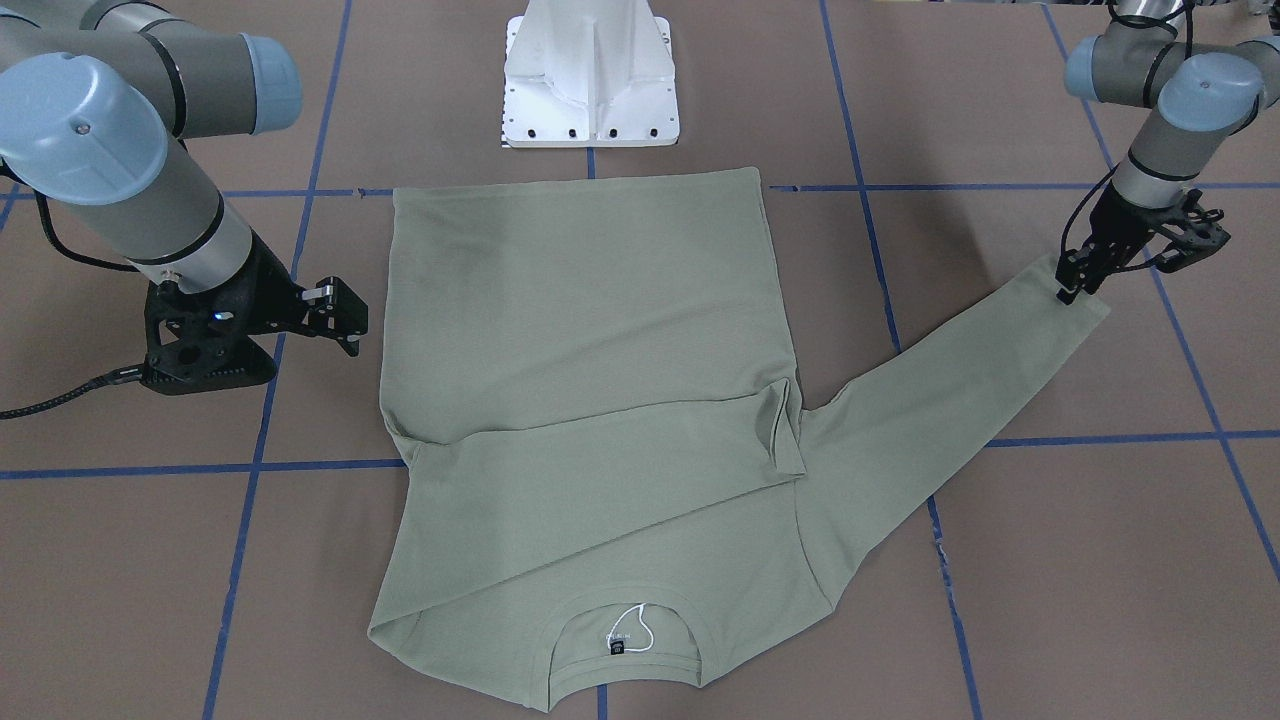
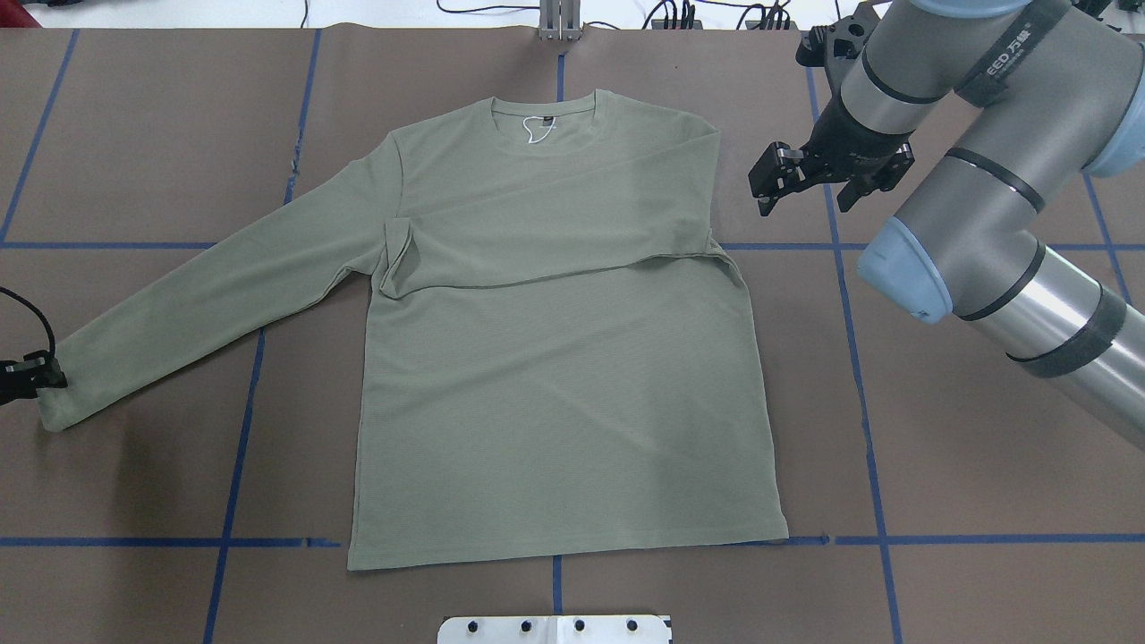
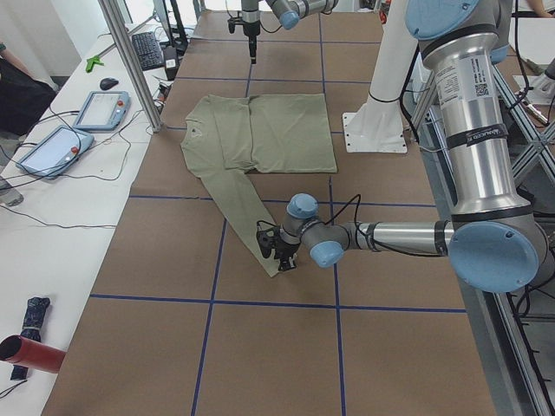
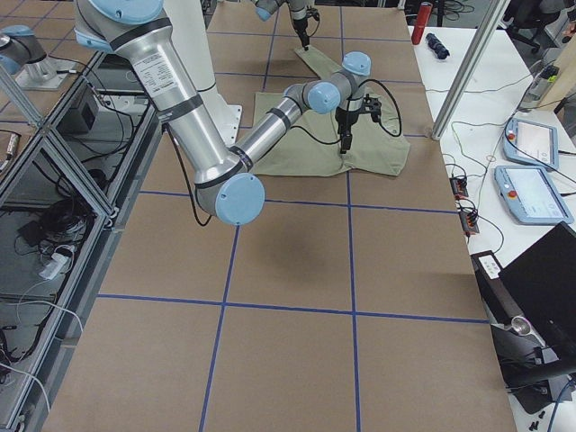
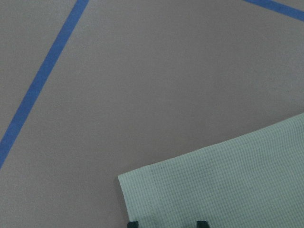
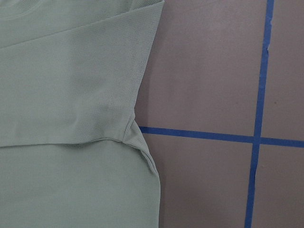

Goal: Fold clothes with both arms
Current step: 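Hold the right gripper raised while the left gripper grasps the other sleeve cuff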

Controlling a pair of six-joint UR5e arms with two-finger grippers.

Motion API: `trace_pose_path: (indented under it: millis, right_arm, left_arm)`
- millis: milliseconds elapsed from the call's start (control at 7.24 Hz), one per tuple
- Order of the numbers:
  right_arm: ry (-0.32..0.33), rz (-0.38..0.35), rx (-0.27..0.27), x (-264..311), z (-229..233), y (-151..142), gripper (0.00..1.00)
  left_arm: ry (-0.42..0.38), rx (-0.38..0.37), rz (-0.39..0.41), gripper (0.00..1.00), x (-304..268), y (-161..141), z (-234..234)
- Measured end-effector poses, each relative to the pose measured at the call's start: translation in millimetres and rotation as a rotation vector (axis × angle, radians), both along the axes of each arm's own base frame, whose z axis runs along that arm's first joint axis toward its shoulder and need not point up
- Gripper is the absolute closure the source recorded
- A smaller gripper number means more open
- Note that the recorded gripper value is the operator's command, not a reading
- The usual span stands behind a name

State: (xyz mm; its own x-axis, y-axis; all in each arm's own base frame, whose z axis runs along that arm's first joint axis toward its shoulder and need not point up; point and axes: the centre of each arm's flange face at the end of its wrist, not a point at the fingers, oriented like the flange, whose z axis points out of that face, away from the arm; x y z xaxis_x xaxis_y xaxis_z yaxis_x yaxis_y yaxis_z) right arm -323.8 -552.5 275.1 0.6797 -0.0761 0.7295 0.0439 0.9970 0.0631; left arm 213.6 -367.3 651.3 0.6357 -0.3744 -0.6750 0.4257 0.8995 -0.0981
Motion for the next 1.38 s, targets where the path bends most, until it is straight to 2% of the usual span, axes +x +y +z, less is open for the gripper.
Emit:
trace_pose_path:
  millis: [276, 414, 553, 691, 1382]
  right_arm:
    - [0.0, 0.001, 0.0, 0.9, -0.1, 0.1, 0.0]
    - [-0.001, 0.002, 0.001, 1.8, -0.3, 0.4, 0.0]
    - [-0.002, 0.002, 0.002, 2.8, -0.6, 1.3, 0.0]
    - [-0.004, 0.001, 0.001, 3.6, -0.5, 2.3, 0.0]
    - [-0.012, 0.0, -0.005, 4.6, -1.8, 4.5, 0.0]
  left_arm:
    - [0.005, -0.008, -0.009, 0.81, 0.5, 0.1, -1.6]
    - [0.007, -0.008, -0.01, 0.72, 0.6, 0.1, -3.1]
    - [0.01, -0.008, -0.009, 0.29, 0.3, 0.7, -4.7]
    - [0.013, -0.01, -0.006, 0.01, 0.0, 1.7, -6.2]
    - [0.007, -0.026, 0.006, 0.0, -2.6, 6.2, -1.4]
